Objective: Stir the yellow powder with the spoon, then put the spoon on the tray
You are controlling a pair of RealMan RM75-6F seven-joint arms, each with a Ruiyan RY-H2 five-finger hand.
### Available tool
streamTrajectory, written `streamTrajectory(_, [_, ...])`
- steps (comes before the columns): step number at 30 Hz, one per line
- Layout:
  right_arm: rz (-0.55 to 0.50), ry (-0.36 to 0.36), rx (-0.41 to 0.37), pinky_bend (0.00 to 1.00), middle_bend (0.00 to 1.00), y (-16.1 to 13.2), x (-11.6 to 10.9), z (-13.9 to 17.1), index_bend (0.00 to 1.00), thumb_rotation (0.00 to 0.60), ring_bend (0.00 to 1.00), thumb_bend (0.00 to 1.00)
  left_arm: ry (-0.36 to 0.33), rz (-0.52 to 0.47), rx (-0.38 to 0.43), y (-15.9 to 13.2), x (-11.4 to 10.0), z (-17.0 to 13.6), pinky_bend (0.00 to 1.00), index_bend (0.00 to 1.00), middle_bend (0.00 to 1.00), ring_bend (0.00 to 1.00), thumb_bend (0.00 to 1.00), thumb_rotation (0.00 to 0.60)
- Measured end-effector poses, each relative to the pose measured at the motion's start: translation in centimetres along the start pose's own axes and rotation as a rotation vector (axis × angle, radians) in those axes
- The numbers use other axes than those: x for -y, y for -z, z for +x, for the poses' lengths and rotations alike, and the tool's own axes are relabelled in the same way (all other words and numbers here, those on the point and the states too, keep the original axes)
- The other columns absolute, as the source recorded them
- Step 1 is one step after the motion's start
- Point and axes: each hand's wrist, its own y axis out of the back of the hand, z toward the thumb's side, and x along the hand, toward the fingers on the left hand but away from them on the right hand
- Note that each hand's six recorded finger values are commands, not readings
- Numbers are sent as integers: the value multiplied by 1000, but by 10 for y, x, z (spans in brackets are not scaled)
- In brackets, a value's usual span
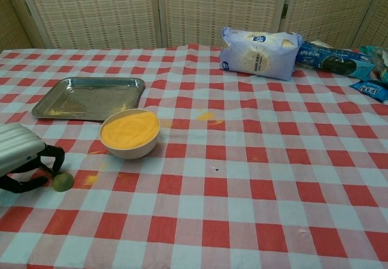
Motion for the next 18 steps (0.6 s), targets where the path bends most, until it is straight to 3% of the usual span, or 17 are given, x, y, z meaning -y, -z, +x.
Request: streamTrajectory(18, [4,3,-2,0,0,-1,-1,1,0,600,0,30,-22,-8,-10,4,-4,-3,1000,658,1000,1000,403,600])
